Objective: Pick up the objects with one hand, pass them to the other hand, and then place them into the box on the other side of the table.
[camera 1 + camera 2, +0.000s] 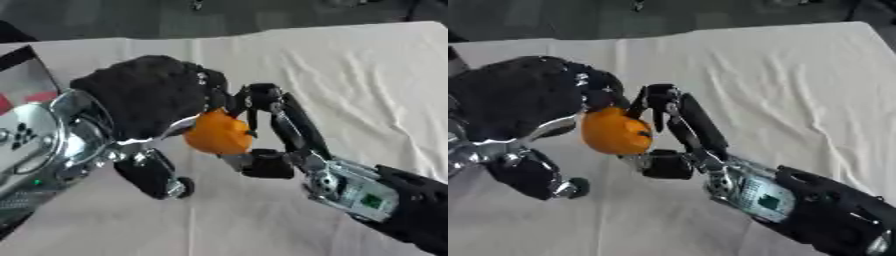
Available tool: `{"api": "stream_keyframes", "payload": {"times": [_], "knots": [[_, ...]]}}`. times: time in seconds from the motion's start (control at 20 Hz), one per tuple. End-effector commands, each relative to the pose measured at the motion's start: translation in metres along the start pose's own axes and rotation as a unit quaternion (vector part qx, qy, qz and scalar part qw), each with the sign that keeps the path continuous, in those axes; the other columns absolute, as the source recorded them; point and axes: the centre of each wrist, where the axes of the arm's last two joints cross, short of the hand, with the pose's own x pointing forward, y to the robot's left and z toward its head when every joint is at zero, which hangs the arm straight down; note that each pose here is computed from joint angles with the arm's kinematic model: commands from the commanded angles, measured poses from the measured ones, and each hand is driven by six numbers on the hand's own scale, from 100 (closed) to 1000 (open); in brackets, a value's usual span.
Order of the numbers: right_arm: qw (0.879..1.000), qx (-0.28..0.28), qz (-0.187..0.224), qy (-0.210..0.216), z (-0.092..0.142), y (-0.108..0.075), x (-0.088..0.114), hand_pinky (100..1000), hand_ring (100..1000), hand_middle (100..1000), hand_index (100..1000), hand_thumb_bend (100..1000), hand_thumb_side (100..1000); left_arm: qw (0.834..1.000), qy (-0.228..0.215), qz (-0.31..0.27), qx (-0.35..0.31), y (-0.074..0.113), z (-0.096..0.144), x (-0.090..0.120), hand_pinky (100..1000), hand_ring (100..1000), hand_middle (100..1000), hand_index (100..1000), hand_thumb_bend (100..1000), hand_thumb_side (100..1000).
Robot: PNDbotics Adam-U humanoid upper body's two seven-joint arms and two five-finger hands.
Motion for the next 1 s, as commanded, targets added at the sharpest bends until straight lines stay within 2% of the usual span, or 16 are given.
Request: {"api": "stream_keyframes", "payload": {"times": [0.05, 0.25, 0.6, 1.0], "knots": [[1.000, -0.003, 0.014, -0.010, -0.002, -0.004, 0.002, 232, 595, 436, 503, 344, 100, 1.000, 0.012, -0.011, 0.003, 0.011, 0.008, -0.002, 753, 828, 834, 886, 653, 262], [1.000, -0.005, 0.019, -0.007, 0.000, -0.001, 0.002, 231, 594, 435, 502, 344, 100, 1.000, 0.020, -0.011, -0.004, 0.011, 0.009, -0.002, 748, 819, 823, 882, 649, 250], [1.000, -0.006, 0.013, -0.011, 0.002, 0.003, 0.004, 231, 593, 435, 501, 341, 100, 0.998, 0.049, 0.012, 0.046, 0.005, 0.004, -0.007, 711, 754, 736, 827, 587, 181], [1.000, -0.005, -0.009, -0.016, -0.003, 0.003, 0.005, 242, 591, 433, 499, 331, 100, 0.997, 0.055, -0.004, 0.050, -0.018, -0.015, -0.015, 676, 746, 733, 846, 674, 190]]}}
